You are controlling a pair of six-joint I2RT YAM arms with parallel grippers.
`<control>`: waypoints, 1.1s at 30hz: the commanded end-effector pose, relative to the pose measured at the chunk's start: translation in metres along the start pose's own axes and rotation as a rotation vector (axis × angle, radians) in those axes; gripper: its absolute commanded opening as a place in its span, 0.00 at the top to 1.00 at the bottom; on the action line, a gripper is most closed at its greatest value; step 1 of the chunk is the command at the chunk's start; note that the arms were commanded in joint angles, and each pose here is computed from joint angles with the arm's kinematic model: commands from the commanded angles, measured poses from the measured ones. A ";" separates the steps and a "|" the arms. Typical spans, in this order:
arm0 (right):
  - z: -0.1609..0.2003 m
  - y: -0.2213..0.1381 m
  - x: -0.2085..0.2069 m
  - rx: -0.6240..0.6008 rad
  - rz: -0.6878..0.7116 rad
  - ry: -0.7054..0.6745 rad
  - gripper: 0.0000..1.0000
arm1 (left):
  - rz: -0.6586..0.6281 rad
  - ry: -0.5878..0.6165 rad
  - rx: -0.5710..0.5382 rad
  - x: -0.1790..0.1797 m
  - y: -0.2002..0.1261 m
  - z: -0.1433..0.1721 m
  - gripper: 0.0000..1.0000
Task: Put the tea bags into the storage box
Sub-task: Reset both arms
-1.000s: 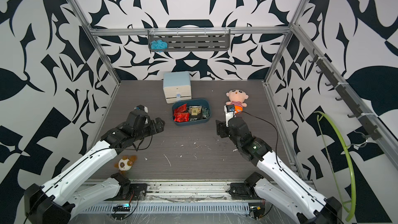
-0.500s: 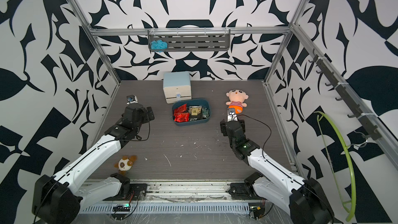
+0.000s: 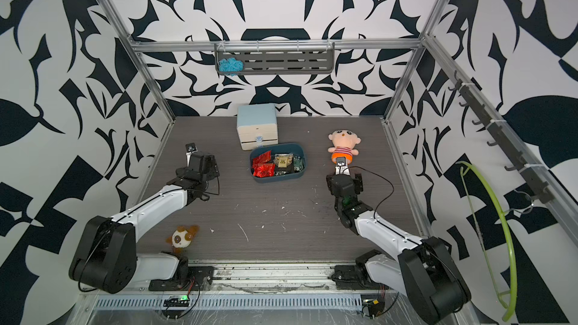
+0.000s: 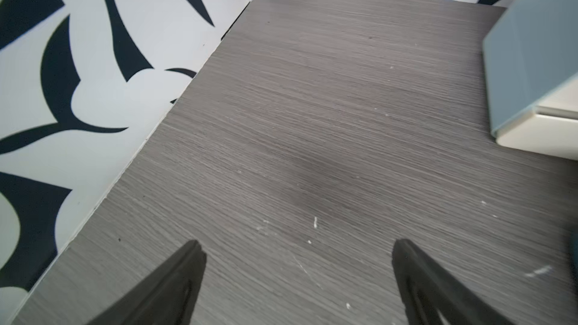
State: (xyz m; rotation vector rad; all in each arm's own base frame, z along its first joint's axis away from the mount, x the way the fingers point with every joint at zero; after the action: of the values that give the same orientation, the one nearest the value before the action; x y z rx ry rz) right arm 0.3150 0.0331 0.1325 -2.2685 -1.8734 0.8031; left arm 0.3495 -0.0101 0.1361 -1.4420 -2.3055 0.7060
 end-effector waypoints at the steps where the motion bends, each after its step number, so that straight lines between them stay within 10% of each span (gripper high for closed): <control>1: -0.005 0.006 -0.010 -0.027 0.036 0.034 0.18 | 0.014 -0.057 -0.051 0.012 0.002 -0.012 0.00; 13: 0.010 0.027 -0.011 -0.012 0.104 0.019 0.07 | -0.084 0.008 -0.073 0.031 0.036 0.012 0.00; 33: 0.023 0.061 -0.017 -0.075 0.005 0.145 0.04 | 0.343 0.056 -0.236 -0.002 0.046 0.019 0.00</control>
State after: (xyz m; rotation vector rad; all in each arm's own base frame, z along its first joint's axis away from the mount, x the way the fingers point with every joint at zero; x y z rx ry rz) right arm 0.3508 -0.0043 0.0855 -2.3294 -1.8165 0.7281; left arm 0.3662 0.0125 0.0797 -1.8233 -2.2202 0.5594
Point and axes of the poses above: each gripper's point midway between its finger pads, its own y axis out along the fingers, its own x axis along the line the jaws close on, z = x × y, the point moved 2 cm from there along -y, back along the fingers, and after that the axes turned 5 degrees about -y, right-handed, at the moved point
